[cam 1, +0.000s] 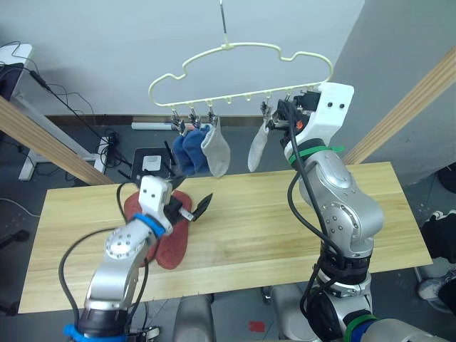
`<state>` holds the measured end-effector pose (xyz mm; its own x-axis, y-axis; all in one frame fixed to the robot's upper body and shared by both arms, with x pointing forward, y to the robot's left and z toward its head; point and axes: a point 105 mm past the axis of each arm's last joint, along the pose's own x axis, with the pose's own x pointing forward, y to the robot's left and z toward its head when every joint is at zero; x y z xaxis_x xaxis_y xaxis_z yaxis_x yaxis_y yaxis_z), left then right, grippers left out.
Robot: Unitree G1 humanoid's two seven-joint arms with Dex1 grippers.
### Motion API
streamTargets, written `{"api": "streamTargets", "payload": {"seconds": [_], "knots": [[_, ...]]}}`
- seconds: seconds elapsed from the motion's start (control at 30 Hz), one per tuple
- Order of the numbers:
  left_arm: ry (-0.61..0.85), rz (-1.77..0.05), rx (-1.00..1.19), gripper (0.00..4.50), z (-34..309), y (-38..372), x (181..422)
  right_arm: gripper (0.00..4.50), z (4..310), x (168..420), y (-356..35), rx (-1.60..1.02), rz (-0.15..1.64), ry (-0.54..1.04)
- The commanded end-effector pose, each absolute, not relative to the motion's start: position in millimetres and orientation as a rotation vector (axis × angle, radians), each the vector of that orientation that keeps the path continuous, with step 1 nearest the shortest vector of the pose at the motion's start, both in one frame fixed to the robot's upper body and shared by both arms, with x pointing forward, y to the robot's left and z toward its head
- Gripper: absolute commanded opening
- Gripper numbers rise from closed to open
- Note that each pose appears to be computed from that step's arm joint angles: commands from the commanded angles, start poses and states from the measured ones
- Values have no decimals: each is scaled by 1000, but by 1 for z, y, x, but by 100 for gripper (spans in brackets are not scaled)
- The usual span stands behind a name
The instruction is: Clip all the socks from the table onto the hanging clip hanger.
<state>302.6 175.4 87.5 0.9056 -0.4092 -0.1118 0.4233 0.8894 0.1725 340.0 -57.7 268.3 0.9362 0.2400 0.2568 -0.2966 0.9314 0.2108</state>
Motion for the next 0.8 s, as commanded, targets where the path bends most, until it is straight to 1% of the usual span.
{"api": "streamTargets", "payload": {"seconds": [0.03, 0.1, 0.23, 0.33, 0.5, 0.6, 0.7, 0.8], "knots": [[142, -314, 162, 449, 74, 187, 299, 0, 279, 334, -52, 259, 317, -273], [192, -296, 150, 449, 63, 186, 299, 0, 279, 334, -52, 257, 320, -271], [259, -185, 112, 449, 50, 196, 306, 0, 278, 334, -51, 254, 322, -267], [286, -201, 118, 449, 44, 193, 309, 0, 278, 334, -51, 253, 323, -267], [348, -178, 131, 449, 31, 197, 317, 0, 280, 334, -51, 245, 327, -270], [398, -165, 124, 449, 23, 199, 316, 0, 280, 334, -51, 243, 329, -271], [394, -159, 144, 392, 23, 201, 316, 0, 280, 334, -51, 242, 329, -271], [404, -151, 137, 308, 22, 203, 316, 0, 280, 334, -50, 242, 333, -274]]}}
